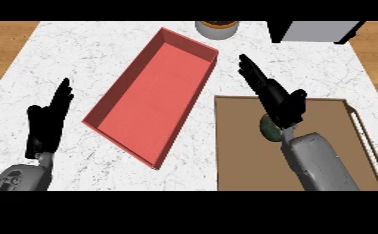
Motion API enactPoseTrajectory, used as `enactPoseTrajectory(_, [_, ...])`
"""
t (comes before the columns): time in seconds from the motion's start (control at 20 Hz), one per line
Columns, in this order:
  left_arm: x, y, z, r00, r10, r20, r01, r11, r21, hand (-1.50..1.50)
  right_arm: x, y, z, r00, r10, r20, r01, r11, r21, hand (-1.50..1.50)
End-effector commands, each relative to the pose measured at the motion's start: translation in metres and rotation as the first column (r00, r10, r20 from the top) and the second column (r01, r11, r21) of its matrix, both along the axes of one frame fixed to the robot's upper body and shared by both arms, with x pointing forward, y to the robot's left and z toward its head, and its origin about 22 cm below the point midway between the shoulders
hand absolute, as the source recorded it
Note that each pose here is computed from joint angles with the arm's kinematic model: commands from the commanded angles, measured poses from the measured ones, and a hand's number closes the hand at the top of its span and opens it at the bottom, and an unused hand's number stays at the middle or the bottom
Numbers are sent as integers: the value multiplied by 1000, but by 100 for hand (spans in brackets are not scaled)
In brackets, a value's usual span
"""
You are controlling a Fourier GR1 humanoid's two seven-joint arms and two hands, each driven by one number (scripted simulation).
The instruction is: Pick the squash from the tray and place it in the cardboard box
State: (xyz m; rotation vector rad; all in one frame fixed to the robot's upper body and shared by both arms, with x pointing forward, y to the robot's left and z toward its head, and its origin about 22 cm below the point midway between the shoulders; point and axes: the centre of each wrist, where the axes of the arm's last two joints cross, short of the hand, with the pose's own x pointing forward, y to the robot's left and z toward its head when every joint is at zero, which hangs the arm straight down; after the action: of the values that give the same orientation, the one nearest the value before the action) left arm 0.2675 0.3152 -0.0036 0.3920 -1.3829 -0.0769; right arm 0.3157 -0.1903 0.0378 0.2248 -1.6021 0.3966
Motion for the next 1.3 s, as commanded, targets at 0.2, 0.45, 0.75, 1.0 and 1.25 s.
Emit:
enactPoseTrajectory(0.2, [-14, 56, 19, 995, 87, 54, -98, 960, 262, 0, -36, -93, -6, 947, -309, 87, 305, 950, 64, -150])
enactPoseTrajectory(0.45, [-17, 44, 7, 996, 87, 13, -87, 965, 246, 0, -67, -128, -36, 957, -148, 250, 273, 754, -597, -150])
enactPoseTrajectory(0.75, [-13, 53, 19, 998, 59, 2, -58, 968, 245, 0, -124, -165, -93, 900, -284, 331, 338, 934, -117, -150])
enactPoseTrajectory(1.0, [-9, 53, 22, 998, 60, 10, -60, 964, 259, 0, -100, -186, -63, 895, -168, 414, 334, 868, -368, -150])
enactPoseTrajectory(1.25, [-7, 47, 15, 998, 54, 9, -55, 964, 261, 0, -84, -194, -32, 955, -34, 293, 230, 707, -669, -150])
